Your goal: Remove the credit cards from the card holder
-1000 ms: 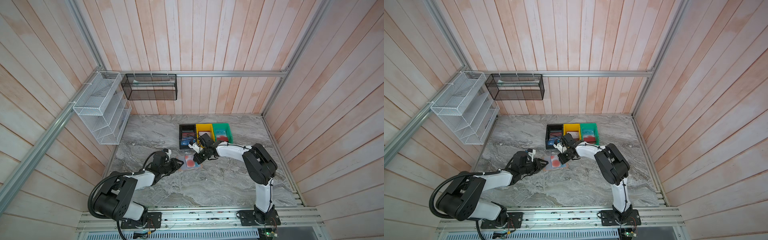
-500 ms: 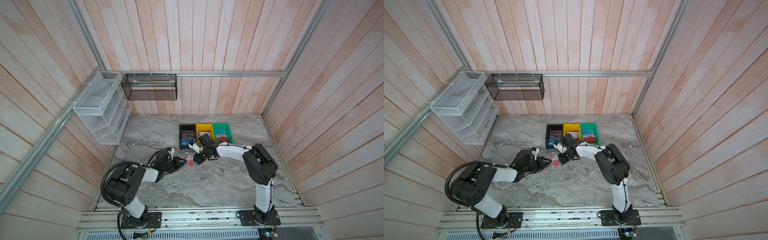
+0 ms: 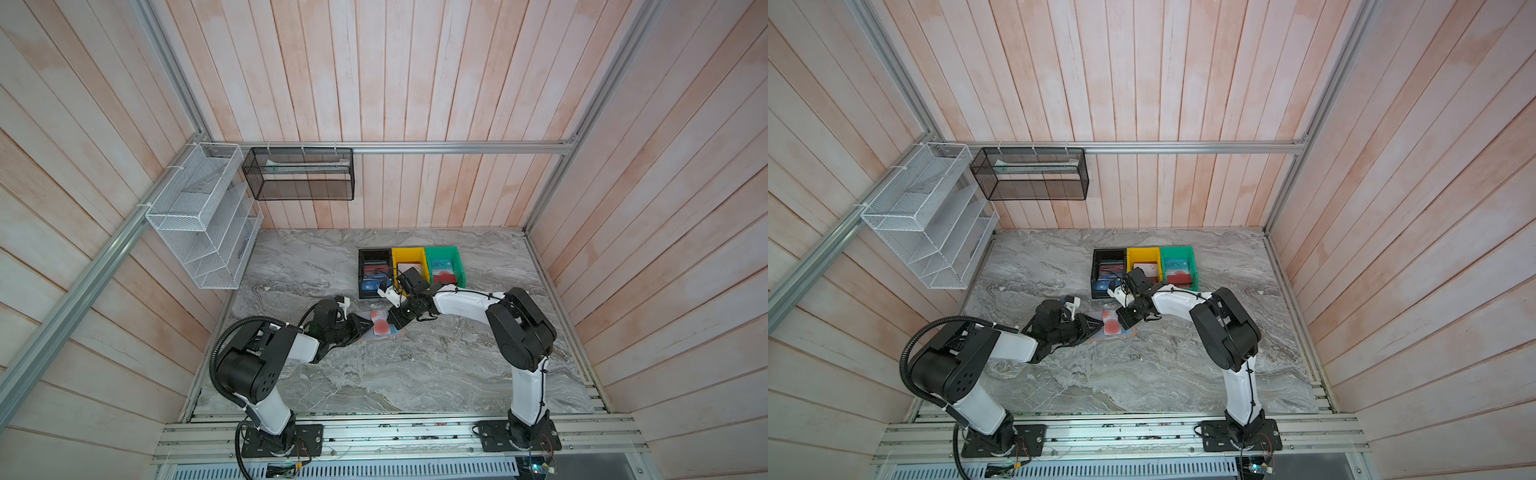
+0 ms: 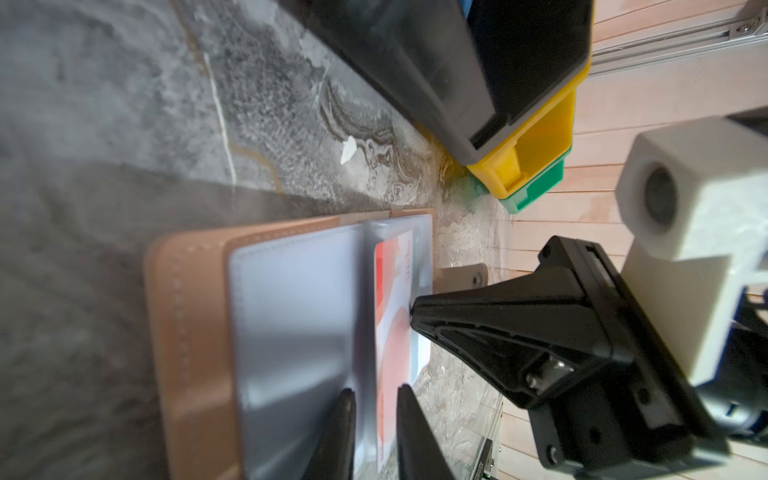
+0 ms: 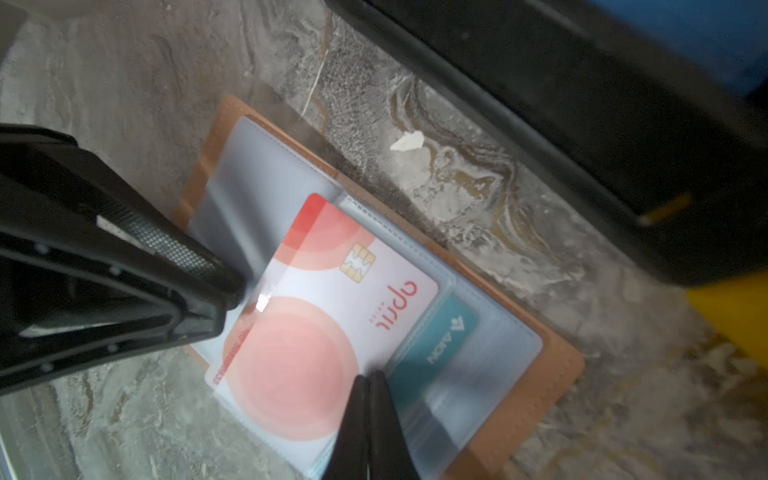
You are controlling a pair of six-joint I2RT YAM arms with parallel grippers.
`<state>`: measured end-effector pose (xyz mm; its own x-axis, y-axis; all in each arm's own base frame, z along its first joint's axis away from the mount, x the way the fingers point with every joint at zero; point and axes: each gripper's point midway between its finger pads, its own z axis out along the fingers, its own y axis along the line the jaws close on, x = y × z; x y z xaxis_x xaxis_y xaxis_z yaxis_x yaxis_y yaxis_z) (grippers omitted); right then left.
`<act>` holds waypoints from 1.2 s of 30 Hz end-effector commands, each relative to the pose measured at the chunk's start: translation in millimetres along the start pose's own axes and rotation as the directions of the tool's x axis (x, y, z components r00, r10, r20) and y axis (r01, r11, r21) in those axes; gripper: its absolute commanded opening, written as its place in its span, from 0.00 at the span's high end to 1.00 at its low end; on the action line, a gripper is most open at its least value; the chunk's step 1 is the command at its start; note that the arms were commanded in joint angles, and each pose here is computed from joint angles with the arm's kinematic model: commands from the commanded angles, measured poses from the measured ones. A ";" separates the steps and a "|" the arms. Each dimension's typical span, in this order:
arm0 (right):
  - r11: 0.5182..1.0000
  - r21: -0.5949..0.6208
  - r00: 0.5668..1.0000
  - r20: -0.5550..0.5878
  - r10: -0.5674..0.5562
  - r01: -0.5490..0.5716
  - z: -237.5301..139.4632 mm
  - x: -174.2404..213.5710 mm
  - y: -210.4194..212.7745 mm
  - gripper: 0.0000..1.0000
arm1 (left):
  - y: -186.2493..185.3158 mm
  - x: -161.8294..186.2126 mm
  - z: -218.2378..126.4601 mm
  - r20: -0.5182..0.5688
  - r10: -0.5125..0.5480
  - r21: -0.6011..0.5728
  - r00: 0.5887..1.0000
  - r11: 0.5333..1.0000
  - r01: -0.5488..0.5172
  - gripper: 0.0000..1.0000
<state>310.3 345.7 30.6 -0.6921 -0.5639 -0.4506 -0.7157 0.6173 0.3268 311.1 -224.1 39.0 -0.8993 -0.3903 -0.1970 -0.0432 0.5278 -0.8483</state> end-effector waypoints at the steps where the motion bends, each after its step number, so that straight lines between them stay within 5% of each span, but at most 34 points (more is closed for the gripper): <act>1: 1.000 0.020 0.995 -0.097 0.025 -0.023 5.6 32.4 -5.1 0.97 | -8.2 -5.6 4.2 0.006 0.021 0.030 1.000 0.999 -0.021 0.80; 36: 0.999 0.020 0.993 -0.112 0.034 -0.032 7.3 37.7 -10.0 0.97 | -5.8 -4.7 11.5 -0.018 0.011 0.033 1.000 0.999 -0.011 0.92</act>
<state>310.4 344.1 30.3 -0.6883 -0.5665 -0.4531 -0.7192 0.6145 0.3243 322.1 -231.9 40.8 -0.9034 -0.3819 -0.1951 -0.0294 0.5090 -0.8603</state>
